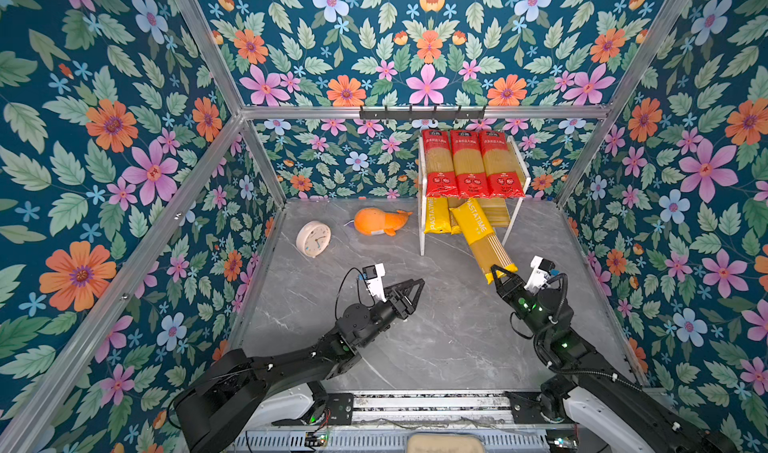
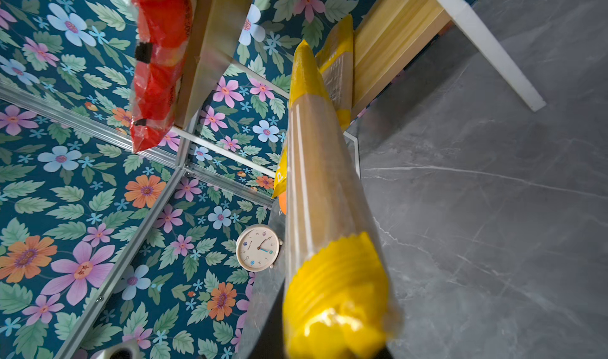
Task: Place and organize the pasta boxes and bags onto the shelf
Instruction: 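Carry the upright yellow bag toward the shelf with the right gripper, then stand the yellow bag at the shelf beside the other yellow bags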
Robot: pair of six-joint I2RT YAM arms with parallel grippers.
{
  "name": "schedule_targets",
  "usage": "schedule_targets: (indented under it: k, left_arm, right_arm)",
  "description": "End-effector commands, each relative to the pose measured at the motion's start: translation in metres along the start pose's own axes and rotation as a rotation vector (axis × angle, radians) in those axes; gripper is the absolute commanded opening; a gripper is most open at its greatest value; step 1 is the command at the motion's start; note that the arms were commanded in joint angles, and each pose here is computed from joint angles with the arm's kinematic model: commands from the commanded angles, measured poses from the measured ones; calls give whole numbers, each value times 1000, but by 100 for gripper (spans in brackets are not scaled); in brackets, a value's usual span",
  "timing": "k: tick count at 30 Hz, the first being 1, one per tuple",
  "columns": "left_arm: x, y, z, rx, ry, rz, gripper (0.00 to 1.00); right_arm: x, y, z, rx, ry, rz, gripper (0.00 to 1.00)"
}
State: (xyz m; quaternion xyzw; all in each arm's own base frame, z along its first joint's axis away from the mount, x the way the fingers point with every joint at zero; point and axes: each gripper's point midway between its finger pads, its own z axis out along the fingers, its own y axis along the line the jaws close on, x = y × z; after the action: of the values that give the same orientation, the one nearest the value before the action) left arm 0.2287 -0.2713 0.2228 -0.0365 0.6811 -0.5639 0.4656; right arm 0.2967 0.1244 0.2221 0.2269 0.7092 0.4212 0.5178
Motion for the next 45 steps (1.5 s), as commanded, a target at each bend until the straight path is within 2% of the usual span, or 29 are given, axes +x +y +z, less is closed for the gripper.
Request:
schedule_targets:
  k: [1, 5, 11, 17, 20, 22, 26, 30, 32, 35, 45]
  left_arm:
    - [7, 33, -10, -140, 17, 55, 64]
    - [13, 53, -22, -214, 27, 60, 63]
    - [16, 65, -33, -251, 24, 51, 64]
    - [19, 71, -34, -271, 30, 52, 63]
    - [20, 72, -35, -273, 30, 53, 64]
    - [21, 75, -36, -282, 31, 54, 64]
    - [22, 77, -36, -288, 36, 61, 64]
    - [24, 76, -31, -286, 46, 69, 64]
    - [25, 74, -27, -279, 55, 71, 64]
    - [26, 71, -24, -265, 60, 68, 64]
    - [25, 70, -26, -261, 56, 67, 64]
  right_arm:
    - [-50, 39, 9, -113, -155, 38, 0]
    - [-82, 43, 36, -108, -215, 51, 0]
    - [-113, 50, 85, -123, -263, 67, 0]
    - [-118, 22, 127, -61, -301, 129, 2]
    - [-109, 10, 143, -53, -270, 170, 10]
    - [-104, 2, 145, -31, -257, 185, 17]
    - [-97, -11, 140, 18, -234, 203, 39]
    - [-93, -19, 133, 52, -186, 220, 52]
    - [-88, -29, 131, 109, -125, 227, 54]
    - [-83, -43, 121, 165, -97, 247, 55]
    - [-89, -58, 116, 175, -84, 285, 55]
